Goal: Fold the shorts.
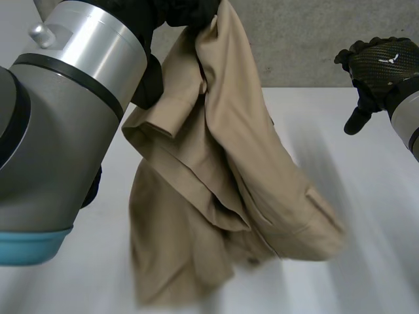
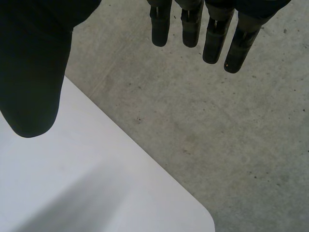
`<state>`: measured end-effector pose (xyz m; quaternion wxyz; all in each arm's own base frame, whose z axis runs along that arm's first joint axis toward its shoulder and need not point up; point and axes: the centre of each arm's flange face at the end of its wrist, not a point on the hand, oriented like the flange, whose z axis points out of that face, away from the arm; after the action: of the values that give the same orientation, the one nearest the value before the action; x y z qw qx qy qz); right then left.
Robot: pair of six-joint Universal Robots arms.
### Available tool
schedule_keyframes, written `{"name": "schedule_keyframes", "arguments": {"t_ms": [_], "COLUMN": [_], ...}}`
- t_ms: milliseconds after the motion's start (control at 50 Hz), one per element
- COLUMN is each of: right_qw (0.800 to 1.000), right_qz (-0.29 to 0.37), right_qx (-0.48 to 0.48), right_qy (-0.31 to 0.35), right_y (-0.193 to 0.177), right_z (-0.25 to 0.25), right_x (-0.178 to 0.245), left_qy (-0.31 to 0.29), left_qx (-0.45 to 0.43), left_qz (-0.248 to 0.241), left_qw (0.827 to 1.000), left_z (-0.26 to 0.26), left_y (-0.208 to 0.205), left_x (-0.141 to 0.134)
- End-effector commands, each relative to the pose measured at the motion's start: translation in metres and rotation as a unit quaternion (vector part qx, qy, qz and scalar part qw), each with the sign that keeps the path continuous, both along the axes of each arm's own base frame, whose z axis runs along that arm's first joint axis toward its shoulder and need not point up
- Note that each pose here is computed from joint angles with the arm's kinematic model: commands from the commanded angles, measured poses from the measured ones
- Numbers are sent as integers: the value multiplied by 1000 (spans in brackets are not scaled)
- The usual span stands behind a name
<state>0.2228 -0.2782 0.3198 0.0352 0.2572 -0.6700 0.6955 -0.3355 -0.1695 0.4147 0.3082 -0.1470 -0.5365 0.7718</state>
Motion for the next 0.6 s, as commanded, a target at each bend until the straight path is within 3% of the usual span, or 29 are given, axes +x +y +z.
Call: {"name": "schedule_keyframes", "arguments": {"t_ms": [20, 120, 260, 480, 600], "right_qw": [1000, 1000, 1000, 999, 999], "right_qz": [5, 10, 11, 13, 17], "right_qx": [5, 10, 22, 28, 35], "right_qy": [2, 4, 11, 10, 11], "right_y": [2, 5, 6, 6, 8], "right_z": [-3, -6, -15, -18, -19], "right_x": [1, 4, 4, 5, 5], "left_qy": [-51, -91, -144, -180, -182], "left_qx": [61, 95, 74, 67, 72], "left_qz": [54, 107, 108, 128, 130], "left_qw": [995, 985, 981, 973, 972], "left_z": [-67, -136, -206, -225, -191], "left_y": [-69, -144, -186, -192, -159], "left_x": [-14, -14, -28, -22, -3]}}
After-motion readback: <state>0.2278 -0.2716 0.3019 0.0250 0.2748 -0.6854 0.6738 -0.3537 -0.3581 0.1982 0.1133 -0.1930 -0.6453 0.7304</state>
